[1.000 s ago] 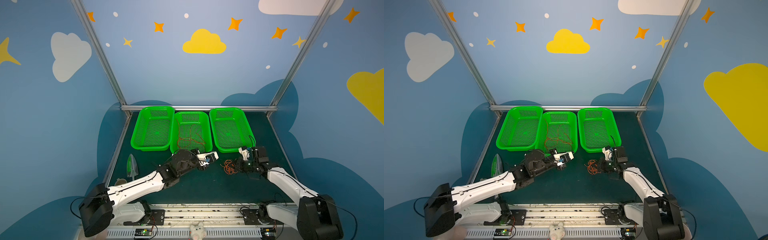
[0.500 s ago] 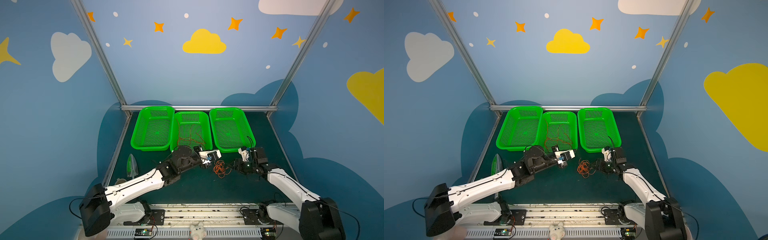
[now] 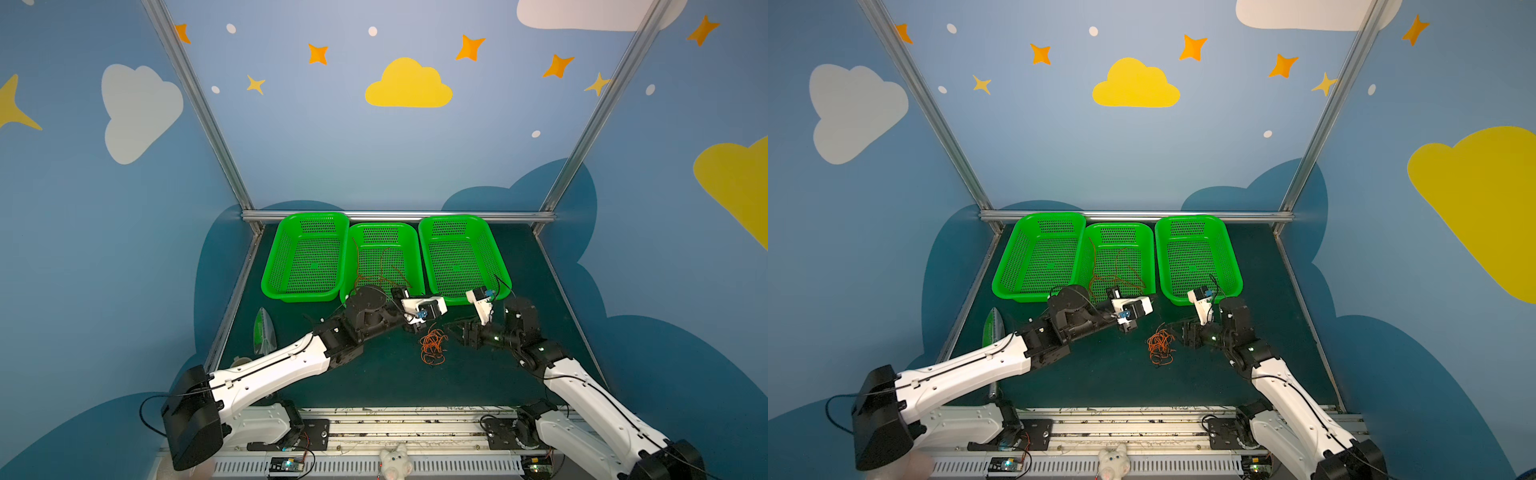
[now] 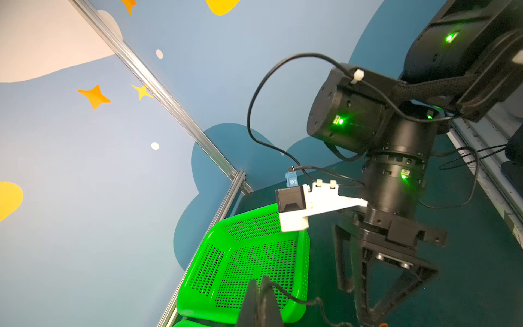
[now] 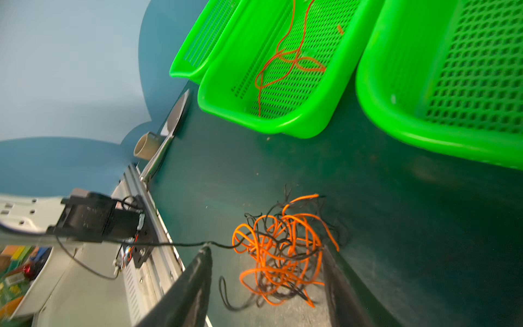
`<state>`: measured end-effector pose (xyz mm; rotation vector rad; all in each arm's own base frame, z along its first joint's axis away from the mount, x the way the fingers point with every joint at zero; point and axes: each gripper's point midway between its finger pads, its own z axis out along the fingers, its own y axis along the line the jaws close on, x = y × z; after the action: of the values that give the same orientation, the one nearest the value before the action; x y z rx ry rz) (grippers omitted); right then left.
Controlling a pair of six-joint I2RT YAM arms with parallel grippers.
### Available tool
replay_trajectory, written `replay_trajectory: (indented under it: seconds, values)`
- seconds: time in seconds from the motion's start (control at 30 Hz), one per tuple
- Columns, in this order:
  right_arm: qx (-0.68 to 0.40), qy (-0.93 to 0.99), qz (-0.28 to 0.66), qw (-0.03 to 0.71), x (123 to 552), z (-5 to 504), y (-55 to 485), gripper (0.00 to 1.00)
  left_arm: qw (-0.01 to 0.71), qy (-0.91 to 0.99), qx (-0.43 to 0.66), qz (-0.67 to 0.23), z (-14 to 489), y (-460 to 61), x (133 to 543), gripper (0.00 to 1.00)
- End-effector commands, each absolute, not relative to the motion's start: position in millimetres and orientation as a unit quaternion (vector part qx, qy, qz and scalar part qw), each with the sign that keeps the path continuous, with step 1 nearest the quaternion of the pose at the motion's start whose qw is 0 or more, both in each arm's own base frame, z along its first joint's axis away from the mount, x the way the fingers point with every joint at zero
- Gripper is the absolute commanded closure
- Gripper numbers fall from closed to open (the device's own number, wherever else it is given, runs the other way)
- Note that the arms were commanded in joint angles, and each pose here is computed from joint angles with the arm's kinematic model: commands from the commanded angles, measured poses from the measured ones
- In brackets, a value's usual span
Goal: Untangle and sort cables by color
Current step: Untie the cable.
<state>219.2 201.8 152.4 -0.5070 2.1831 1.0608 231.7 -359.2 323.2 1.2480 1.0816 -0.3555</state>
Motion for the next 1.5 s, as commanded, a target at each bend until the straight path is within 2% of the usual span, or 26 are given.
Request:
replay_trajectory:
  seconds: [0.0, 0.2, 0.33, 0.43, 0.6, 0.7, 1.17, 1.47]
  values:
    - [-0.221, 0.822, 0.414, 0.324, 216.9, 148.3, 210.6, 0.39, 0.677, 0.46, 0.553, -0.158, 341.1, -360.6, 229.4, 0.97]
    - [-0.231, 0.833, 0.42, 0.276, 213.1, 125.4, 222.3, 0.4, 0.68, 0.442, 0.563, -0.161, 351.8, -367.6, 228.4, 0.97]
    - [-0.233, 0.844, 0.41, 0.255, 213.8, 112.5, 226.7, 0.45, 0.687, 0.428, 0.564, -0.162, 363.1, -371.5, 228.2, 0.97]
    - [-0.225, 0.856, 0.397, 0.242, 218.2, 104.9, 225.6, 0.54, 0.69, 0.421, 0.566, -0.162, 370.5, -372.9, 227.7, 0.97]
    - [-0.188, 0.884, 0.376, 0.203, 226.5, 97.7, 223.2, 0.79, 0.696, 0.412, 0.566, -0.158, 381.9, -372.6, 227.9, 0.97]
    - [-0.174, 0.895, 0.372, 0.175, 228.6, 90.6, 224.7, 0.85, 0.702, 0.409, 0.562, -0.154, 392.2, -369.3, 229.0, 0.97]
    - [-0.128, 0.929, 0.338, 0.078, 226.5, 36.7, 219.7, 0.86, 0.728, 0.393, 0.546, -0.136, 453.0, -347.2, 242.9, 0.97]
    - [-0.102, 0.943, 0.313, 0.053, 234.6, 15.3, 214.6, 0.86, 0.75, 0.382, 0.526, -0.125, 497.9, -327.3, 256.8, 0.97]
